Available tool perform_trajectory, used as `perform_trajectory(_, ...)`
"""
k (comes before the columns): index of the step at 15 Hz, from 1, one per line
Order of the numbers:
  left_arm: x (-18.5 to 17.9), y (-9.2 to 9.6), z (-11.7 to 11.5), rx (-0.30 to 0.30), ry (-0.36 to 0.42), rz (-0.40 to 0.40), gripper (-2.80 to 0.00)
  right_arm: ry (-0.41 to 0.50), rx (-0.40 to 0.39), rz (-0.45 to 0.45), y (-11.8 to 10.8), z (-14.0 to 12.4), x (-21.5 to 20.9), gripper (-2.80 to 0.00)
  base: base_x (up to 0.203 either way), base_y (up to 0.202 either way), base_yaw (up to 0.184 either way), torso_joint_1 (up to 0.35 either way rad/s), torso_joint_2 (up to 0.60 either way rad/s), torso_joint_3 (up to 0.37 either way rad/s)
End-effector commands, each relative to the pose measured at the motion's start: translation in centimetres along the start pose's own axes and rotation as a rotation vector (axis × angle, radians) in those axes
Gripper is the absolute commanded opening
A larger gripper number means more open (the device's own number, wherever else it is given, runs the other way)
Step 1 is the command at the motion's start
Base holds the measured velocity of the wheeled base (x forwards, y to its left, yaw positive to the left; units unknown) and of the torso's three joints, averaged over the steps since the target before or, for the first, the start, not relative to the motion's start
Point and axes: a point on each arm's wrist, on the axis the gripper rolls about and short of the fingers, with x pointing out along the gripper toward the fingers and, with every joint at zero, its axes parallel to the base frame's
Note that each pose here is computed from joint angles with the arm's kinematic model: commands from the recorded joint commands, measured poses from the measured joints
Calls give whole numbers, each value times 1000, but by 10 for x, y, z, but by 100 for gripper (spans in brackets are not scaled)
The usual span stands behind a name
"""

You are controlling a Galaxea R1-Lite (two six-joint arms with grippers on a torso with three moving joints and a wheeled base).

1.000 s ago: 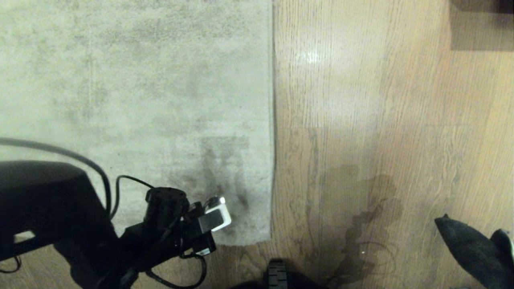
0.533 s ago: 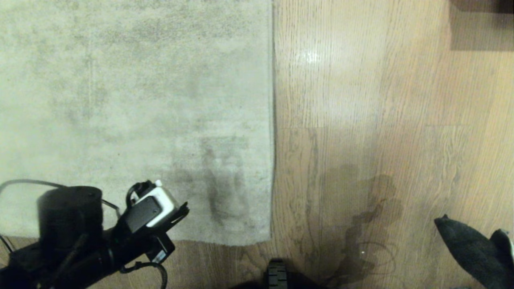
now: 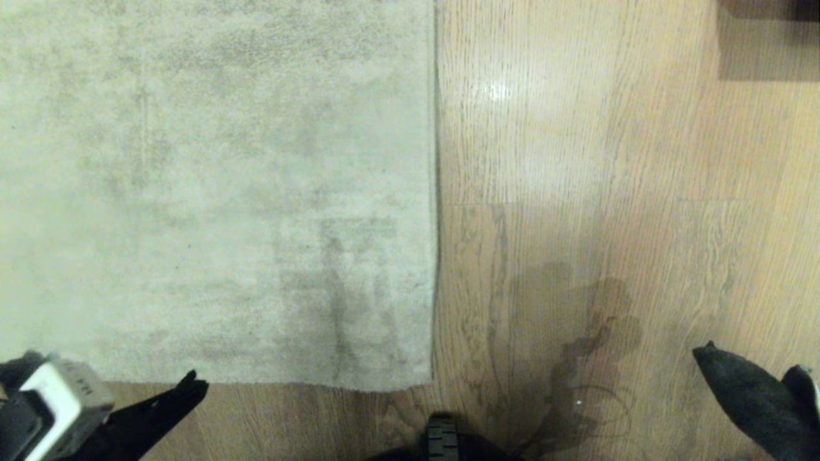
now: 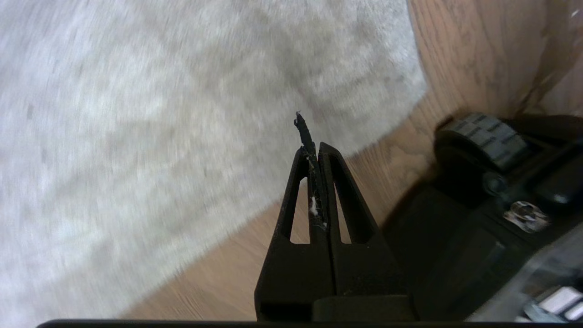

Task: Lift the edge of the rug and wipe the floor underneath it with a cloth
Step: Put down the rag

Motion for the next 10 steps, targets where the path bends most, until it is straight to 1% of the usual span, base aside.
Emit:
perform_trajectory(1, -35, -8, -15, -23, -119, 74, -280, 2, -1, 0, 0, 0, 0, -280, 0, 0, 0, 0, 0, 0)
perform_trajectory(3, -47, -13, -28, -69, -112, 106, -280, 3, -1, 1, 0, 0, 0, -280, 0, 0, 0, 0, 0, 0)
perform_trajectory(5, -55, -16, -37, -114, -99, 171, -280, 0, -1, 0, 0, 0, 0, -280, 0, 0, 0, 0, 0, 0)
perform_trajectory(7, -60, -19, -43, -141, -87, 219, -280, 1, -1, 1, 0, 0, 0, -280, 0, 0, 0, 0, 0, 0)
perform_trajectory(10, -68, -26, -53, -168, -83, 255, -280, 3, -1, -1, 0, 0, 0, -280, 0, 0, 0, 0, 0, 0)
